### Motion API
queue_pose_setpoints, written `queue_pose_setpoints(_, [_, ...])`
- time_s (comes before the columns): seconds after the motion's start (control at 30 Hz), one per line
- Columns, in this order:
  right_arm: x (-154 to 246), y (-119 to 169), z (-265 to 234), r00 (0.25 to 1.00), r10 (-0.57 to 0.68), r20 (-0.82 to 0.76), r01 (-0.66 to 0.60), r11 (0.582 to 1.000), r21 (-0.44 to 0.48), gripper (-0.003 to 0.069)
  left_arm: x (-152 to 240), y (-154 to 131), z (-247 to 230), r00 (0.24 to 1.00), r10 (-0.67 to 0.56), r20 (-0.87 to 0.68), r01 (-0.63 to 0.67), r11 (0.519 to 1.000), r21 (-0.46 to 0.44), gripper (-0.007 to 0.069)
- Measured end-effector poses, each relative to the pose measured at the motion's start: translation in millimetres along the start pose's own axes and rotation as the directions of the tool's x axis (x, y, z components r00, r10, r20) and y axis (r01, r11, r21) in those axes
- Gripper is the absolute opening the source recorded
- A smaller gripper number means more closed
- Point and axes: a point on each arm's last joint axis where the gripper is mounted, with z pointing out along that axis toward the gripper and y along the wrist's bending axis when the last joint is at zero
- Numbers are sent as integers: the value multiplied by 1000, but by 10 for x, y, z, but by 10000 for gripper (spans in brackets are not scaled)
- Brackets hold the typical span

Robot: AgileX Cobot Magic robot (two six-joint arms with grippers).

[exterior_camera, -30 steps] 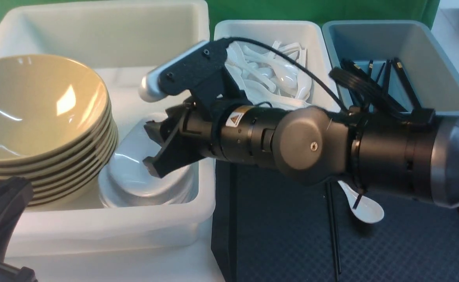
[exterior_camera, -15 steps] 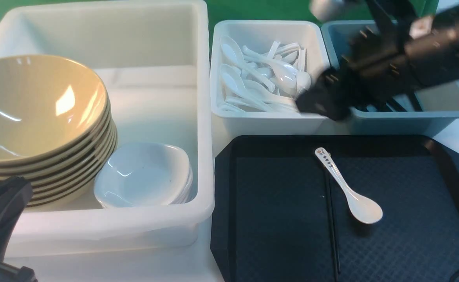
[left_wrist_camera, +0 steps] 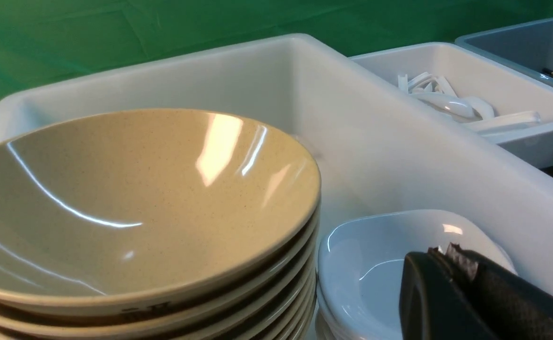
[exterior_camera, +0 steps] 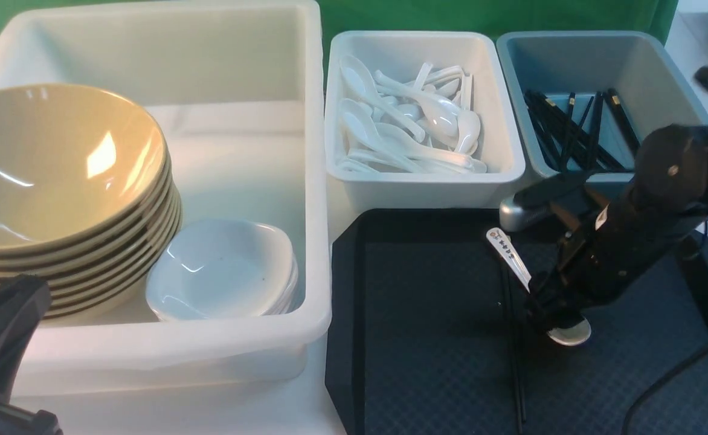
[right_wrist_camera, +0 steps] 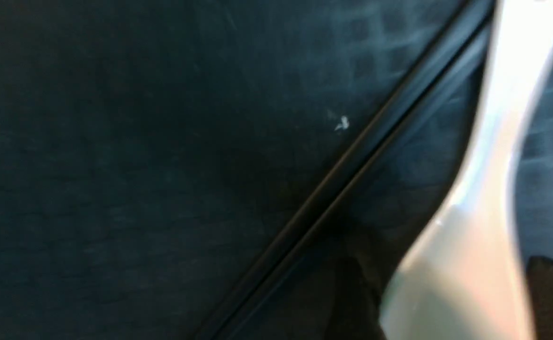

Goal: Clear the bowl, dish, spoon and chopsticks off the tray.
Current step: Use the right arm to grab the soup spoon in the middle, then use the right arm to put the soup spoon into the small storage box in the middle

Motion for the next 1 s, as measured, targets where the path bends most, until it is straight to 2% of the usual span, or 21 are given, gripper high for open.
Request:
queue_pose_setpoints(0.1, [-10, -16, 52, 1000, -3, -14, 3, 1000, 3, 402, 18, 6, 8, 1000, -1, 5, 1, 1000, -8, -11])
queue_pose_setpoints(0.23, [19, -12, 17, 999, -2, -37, 1, 1000, -6, 188, 15, 15, 11, 1000, -2, 18, 2, 1000, -18, -11])
queue_pose_setpoints(0.27, [34, -4, -11, 999, -3, -45, 2, 1000, -9, 158, 14, 16, 11, 1000, -2, 20, 2, 1000, -19, -11])
queue_pose_setpoints(0.4, [78, 40, -265, 1000, -12, -17, 12, 1000, -10, 165, 7, 20, 11, 1000, -3, 27, 3, 1000, -23, -11])
queue_pose_setpoints(0.6, [52, 135, -1012, 964, -38, 262, 29, 999, 36, 165, 0, 24, 11, 999, -5, 35, 6, 1000, -28, -11])
queue_pose_setpoints(0.63, [-65, 172, -1257, 905, -58, 422, 37, 998, 58, 165, -1, 24, 11, 999, -4, 36, 5, 1000, -28, -11])
queue_pose_setpoints(0.67, [-81, 177, -1286, 895, -62, 443, 38, 997, 62, 165, -1, 24, 11, 999, -4, 36, 5, 1000, -28, -11])
queue_pose_setpoints(0.7, [-250, 215, -1517, 779, -93, 620, 39, 994, 100, 165, -1, 24, 11, 999, -5, 36, 6, 1000, -28, -11])
queue_pose_setpoints(0.83, [-690, 248, -1726, 497, -136, 857, -32, 984, 174, 165, -2, 23, 11, 999, -11, 37, 12, 1000, -27, -11])
queue_pose_setpoints(0.9, [-785, 238, -1708, 460, -143, 876, -46, 982, 185, 165, -2, 23, 11, 999, -11, 37, 12, 1000, -27, -11])
queue_pose_setpoints(0.93, [-976, 205, -1625, 420, -148, 895, -68, 979, 194, 165, -2, 23, 11, 999, -11, 37, 12, 1000, -27, -11])
queue_pose_setpoints(0.97, [-1001, 198, -1613, 416, -150, 897, -71, 978, 196, 165, -2, 23, 11, 999, -11, 37, 12, 1000, -27, -11])
queue_pose_setpoints(1.0, [-1198, 149, -1455, 434, -146, 889, -72, 978, 196, 176, 1, 21, 11, 999, -11, 34, 12, 1000, -25, -11])
